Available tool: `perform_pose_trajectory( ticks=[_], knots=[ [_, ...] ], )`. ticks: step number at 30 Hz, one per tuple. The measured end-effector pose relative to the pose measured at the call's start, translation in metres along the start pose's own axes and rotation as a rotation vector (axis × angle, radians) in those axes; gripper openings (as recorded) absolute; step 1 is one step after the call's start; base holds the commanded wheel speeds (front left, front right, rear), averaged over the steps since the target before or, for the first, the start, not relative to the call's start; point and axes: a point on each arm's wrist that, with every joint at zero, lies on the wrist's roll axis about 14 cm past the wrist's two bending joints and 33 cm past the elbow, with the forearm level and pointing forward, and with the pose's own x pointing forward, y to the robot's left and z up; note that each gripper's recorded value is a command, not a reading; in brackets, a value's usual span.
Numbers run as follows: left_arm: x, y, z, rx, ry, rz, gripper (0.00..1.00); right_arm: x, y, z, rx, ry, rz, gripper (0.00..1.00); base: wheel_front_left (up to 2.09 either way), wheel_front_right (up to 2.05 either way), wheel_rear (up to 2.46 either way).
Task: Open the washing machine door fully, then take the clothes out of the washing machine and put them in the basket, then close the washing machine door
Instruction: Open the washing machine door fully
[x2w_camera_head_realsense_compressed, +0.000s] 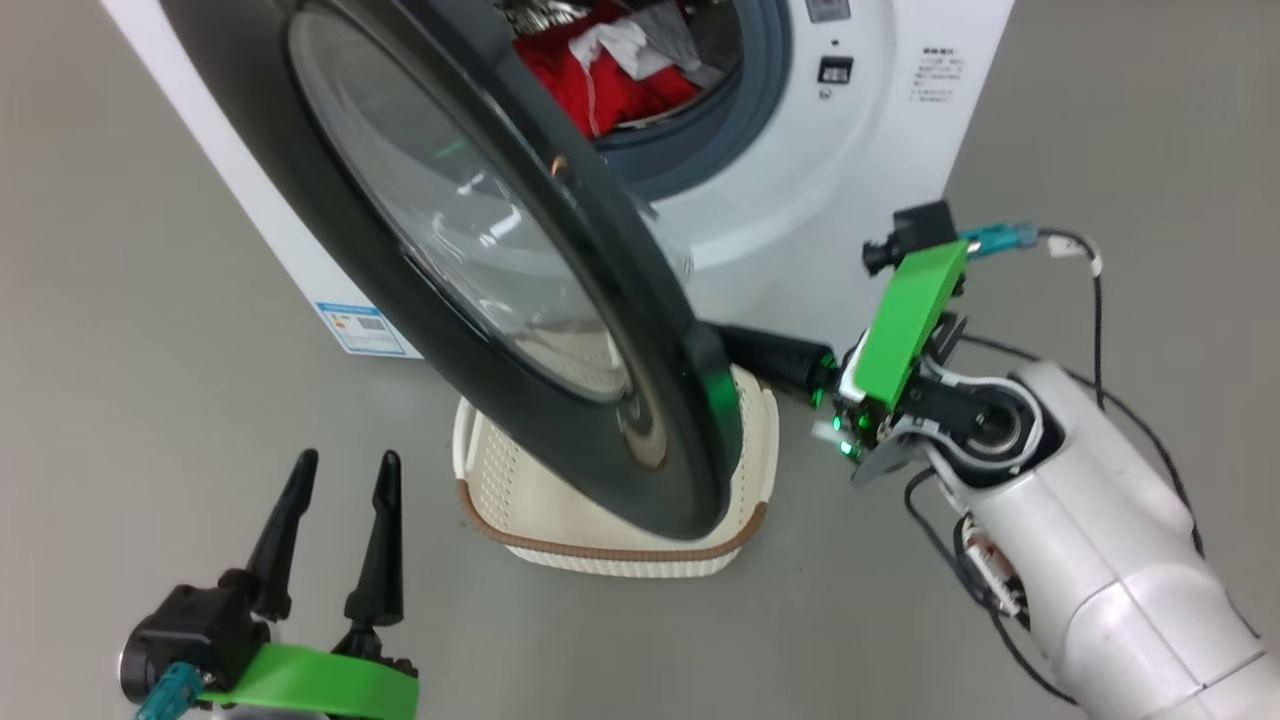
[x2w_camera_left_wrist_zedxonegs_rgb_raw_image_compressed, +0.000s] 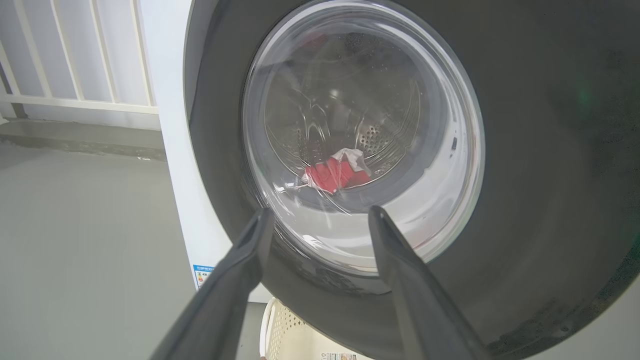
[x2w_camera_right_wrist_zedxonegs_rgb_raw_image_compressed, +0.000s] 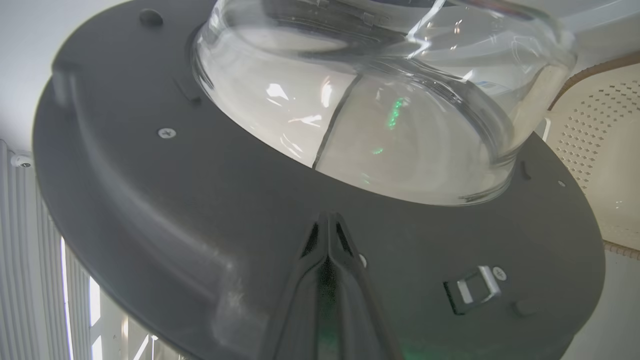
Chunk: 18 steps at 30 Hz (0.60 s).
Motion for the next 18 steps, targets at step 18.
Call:
perform_pose_trajectory(
  ticks=[18],
  knots=[
    [-0.058,0.047,0.025,0.006,-0.056,0.156,1.0,0.045,0.032,-0.099,-0.031,0.228,0.042,0.0,0.0,0.0,0.0]
  ],
)
